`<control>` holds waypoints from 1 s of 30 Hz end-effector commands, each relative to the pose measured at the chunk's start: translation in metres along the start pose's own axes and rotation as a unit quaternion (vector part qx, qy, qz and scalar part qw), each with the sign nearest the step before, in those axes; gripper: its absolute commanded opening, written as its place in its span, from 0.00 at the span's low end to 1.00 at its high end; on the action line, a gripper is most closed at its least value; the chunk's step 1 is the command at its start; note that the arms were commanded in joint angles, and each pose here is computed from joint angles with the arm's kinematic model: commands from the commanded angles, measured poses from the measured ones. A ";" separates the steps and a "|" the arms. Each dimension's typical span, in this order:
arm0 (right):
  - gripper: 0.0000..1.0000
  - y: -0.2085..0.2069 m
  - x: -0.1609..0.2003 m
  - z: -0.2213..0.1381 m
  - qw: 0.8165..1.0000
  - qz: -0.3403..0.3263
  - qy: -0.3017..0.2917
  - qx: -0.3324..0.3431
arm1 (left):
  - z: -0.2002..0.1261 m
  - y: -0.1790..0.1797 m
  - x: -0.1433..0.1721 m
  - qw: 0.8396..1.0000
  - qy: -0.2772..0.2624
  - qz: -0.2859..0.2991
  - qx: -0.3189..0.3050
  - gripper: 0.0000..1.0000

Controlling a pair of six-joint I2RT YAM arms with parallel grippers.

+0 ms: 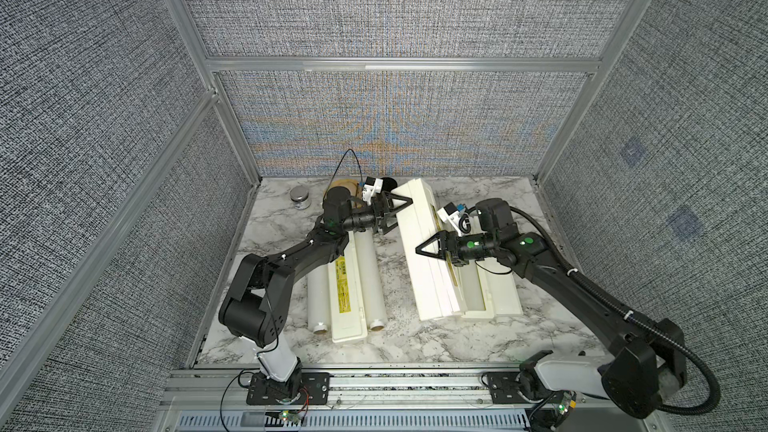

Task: Put plastic wrap rolls into dispensers
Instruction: Open the lid of the plastic wrap cutting box.

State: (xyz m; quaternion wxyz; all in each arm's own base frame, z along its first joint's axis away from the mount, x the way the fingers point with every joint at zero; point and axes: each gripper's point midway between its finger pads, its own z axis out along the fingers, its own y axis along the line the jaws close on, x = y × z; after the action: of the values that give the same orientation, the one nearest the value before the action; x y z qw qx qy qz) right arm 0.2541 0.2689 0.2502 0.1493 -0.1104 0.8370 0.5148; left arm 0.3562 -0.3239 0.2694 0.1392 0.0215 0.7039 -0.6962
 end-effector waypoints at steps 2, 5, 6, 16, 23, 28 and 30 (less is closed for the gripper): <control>0.82 0.026 -0.003 0.001 0.997 -0.027 0.008 -0.070 | 0.003 -0.026 0.001 0.999 0.001 0.018 0.039 1.00; 0.82 0.028 -0.005 0.002 0.997 -0.026 0.003 -0.079 | 0.002 -0.015 0.003 1.000 -0.003 0.009 0.011 1.00; 0.82 0.029 -0.005 0.002 0.996 -0.027 0.003 -0.082 | 0.001 -0.012 0.004 1.000 -0.003 0.008 0.006 0.98; 0.87 0.029 -0.009 0.007 0.995 -0.029 0.006 -0.098 | 0.005 -0.008 0.010 1.000 0.004 0.000 0.007 0.86; 0.87 0.043 -0.015 0.008 0.988 -0.022 0.012 -0.153 | 0.006 -0.033 0.027 0.997 0.038 0.011 0.068 0.98; 0.87 0.046 -0.015 0.007 0.987 -0.013 0.019 -0.162 | 0.004 -0.033 0.028 0.997 0.037 0.014 0.061 0.96; 0.87 0.042 -0.014 0.007 0.988 -0.010 0.020 -0.154 | 0.003 -0.029 0.026 0.998 0.035 0.012 0.048 0.93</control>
State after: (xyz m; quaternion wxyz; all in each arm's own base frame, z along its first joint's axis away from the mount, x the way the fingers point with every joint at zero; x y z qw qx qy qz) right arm 0.2575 0.2918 0.2737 0.1080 -0.1194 0.7683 0.6195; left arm 0.3312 -0.3326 0.2894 0.1237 0.0402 0.6708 -0.7302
